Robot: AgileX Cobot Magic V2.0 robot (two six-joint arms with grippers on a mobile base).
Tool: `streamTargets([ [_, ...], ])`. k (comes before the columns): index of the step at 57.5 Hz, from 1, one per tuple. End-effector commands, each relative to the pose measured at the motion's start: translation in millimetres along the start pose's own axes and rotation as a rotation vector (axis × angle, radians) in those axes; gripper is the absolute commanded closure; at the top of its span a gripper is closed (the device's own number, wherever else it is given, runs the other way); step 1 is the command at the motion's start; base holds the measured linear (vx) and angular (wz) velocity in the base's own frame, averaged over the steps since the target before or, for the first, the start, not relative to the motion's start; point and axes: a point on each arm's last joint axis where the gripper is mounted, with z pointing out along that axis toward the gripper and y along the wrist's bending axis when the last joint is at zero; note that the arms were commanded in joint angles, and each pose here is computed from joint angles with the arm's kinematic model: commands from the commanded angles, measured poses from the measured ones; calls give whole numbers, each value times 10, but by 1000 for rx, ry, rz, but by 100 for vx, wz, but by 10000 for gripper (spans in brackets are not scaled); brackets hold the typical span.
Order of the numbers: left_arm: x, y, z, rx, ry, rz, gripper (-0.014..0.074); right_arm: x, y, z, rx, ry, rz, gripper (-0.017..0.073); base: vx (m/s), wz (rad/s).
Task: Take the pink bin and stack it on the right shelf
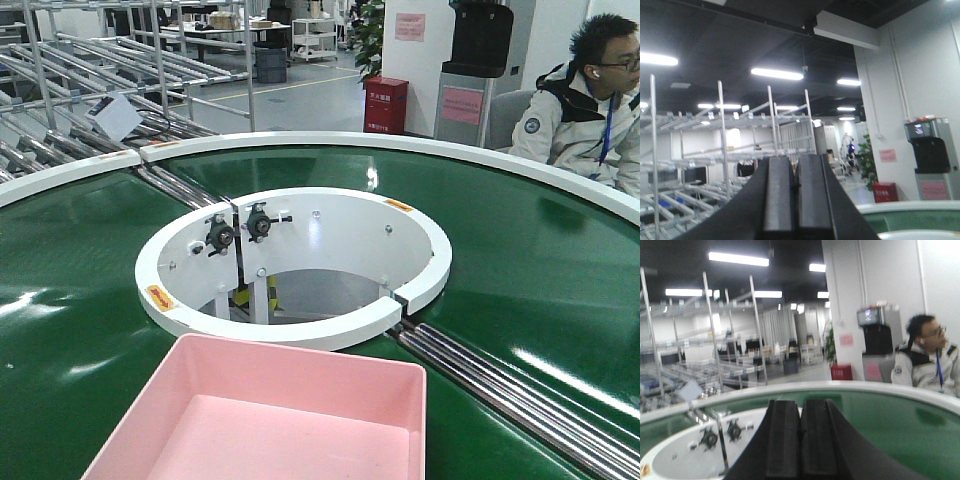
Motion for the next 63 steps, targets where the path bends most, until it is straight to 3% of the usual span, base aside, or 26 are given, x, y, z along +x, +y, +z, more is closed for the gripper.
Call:
streamTargets([
  [1, -264, 30, 252, -2, -22, 7, 598, -360, 42, 185, 7, 23, -25, 567, 0, 0],
  [9, -89, 21, 587, 6, 137, 7, 598, -518, 53, 531, 17, 86, -44, 562, 0, 0],
  [22, 405, -12, 882, 19, 454, 7, 555, -244, 11, 991, 36, 279, -41, 494, 0, 0],
  [28, 534, -22, 953, 23, 524, 8, 470, -93, -11, 1146, 44, 356, -40, 410, 0, 0],
  [42, 816, -47, 1086, 33, 668, 10, 144, 157, -48, 1387, 56, 463, -38, 125, 0, 0],
  [45, 855, -53, 1117, 35, 675, 9, 114, 219, -55, 1438, 61, 488, -18, 86, 0, 0],
  [51, 956, -71, 1193, 31, 702, -34, 102, 337, -49, 1500, 86, 548, 135, 50, 0, 0],
  [54, 1030, -80, 1247, 31, 734, -44, 102, 419, -44, 1533, 92, 602, 177, 50, 0, 0],
  [59, 1168, -146, 1388, 53, 840, -87, 102, 543, -19, 1623, 85, 733, 208, 52, 0, 0],
  [63, 1300, -249, 1563, 115, 939, -69, 102, 632, 63, 1751, 28, 832, 168, 59, 0, 0],
])
